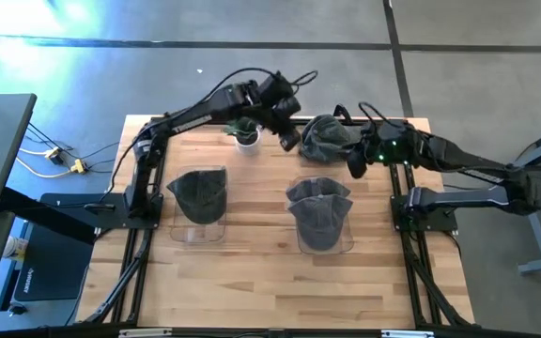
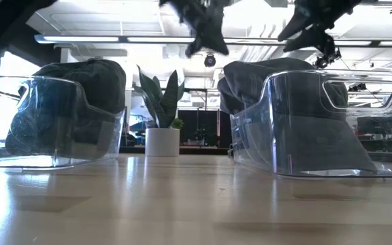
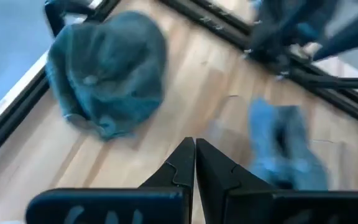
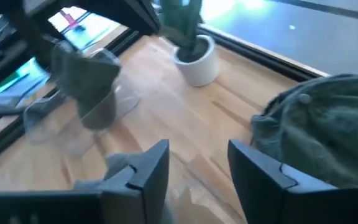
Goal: Pick & Place hat
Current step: Put the green cap into the left transparent bin
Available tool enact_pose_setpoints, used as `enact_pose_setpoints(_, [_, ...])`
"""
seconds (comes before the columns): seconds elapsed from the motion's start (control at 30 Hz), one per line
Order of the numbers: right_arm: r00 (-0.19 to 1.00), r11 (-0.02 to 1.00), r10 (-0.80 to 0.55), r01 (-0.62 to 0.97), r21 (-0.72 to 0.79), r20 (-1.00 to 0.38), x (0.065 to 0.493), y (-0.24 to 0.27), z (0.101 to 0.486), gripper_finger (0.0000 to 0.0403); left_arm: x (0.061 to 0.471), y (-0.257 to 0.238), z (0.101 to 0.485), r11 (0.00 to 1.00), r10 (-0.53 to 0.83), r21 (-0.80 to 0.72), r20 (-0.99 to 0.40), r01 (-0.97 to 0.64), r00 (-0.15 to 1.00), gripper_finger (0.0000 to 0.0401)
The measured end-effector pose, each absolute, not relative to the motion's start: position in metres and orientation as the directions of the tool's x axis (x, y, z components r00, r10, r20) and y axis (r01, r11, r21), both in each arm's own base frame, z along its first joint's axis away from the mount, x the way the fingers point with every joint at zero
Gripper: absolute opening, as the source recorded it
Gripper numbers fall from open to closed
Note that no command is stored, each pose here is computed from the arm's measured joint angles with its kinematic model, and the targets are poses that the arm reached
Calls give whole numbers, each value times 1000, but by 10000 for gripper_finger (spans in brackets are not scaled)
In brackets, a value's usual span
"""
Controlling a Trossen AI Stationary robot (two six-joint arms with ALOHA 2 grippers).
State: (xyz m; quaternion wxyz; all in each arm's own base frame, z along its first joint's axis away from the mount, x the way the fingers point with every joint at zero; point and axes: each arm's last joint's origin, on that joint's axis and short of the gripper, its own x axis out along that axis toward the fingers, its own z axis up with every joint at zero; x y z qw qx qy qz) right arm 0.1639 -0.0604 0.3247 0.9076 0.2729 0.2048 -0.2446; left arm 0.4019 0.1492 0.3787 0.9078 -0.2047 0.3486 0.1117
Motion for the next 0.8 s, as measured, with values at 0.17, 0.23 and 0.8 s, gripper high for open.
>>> enact_pose_setpoints(0.17, [776,655,-343,601,458,-529,165,-76,320,195,410,184,360,861,-20,-405,-631,-307,776,10])
enact_pose_setpoints(0.23, [772,628,-339,611,482,-537,165,-81,318,209,409,194,356,853,-43,-432,-618,-294,785,10])
enact_pose_setpoints(0.8, [772,665,-323,597,449,-547,157,-116,312,245,437,233,305,705,94,-512,-617,-490,781,109])
